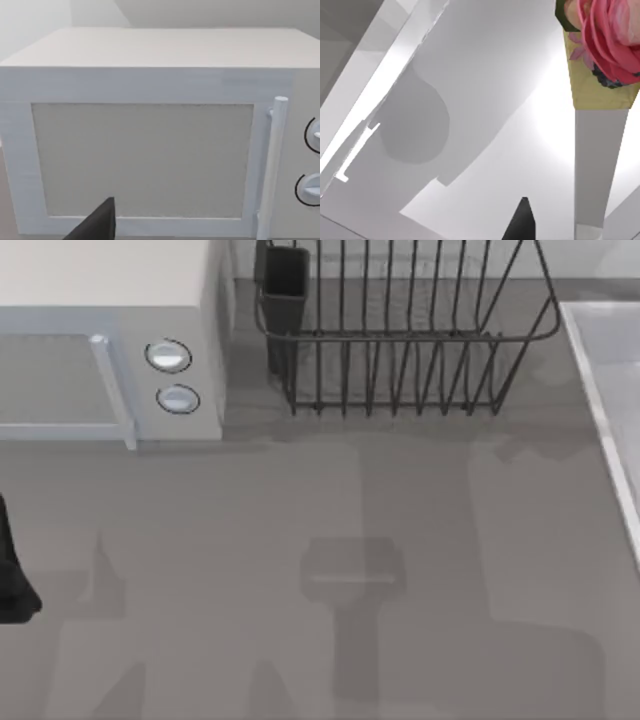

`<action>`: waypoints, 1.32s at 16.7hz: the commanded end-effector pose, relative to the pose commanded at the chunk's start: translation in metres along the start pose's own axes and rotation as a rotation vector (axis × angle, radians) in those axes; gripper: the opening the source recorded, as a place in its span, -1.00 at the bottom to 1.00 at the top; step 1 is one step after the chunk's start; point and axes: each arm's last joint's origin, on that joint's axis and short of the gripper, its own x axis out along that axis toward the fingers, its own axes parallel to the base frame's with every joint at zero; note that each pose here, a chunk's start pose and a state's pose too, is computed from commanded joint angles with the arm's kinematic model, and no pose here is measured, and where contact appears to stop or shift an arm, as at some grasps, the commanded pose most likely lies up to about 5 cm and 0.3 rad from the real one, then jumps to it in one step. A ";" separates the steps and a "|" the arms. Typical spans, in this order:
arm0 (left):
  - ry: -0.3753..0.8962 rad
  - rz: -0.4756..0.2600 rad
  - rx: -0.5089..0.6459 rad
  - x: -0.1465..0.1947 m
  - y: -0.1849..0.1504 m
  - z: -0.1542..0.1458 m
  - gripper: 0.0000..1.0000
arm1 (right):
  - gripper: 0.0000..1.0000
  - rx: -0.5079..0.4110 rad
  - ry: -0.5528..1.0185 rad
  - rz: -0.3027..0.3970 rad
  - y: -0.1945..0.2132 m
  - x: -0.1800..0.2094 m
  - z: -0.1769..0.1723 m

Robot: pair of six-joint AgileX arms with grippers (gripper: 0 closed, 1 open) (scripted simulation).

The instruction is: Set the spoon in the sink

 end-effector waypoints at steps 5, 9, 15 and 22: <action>0.000 0.000 0.000 0.000 0.000 0.000 1.00 | -1.00 0.003 -0.005 -0.003 -0.002 0.000 -0.001; 0.000 0.000 0.000 0.000 0.000 0.000 1.00 | -1.00 -0.010 -0.007 -0.006 -0.001 0.012 0.004; 0.000 0.000 0.000 0.000 0.000 0.000 1.00 | -1.00 -0.001 0.006 0.006 -0.001 0.044 -0.001; 0.000 0.000 0.000 0.000 0.000 0.000 1.00 | -0.70 0.000 0.001 0.001 -0.001 0.044 -0.001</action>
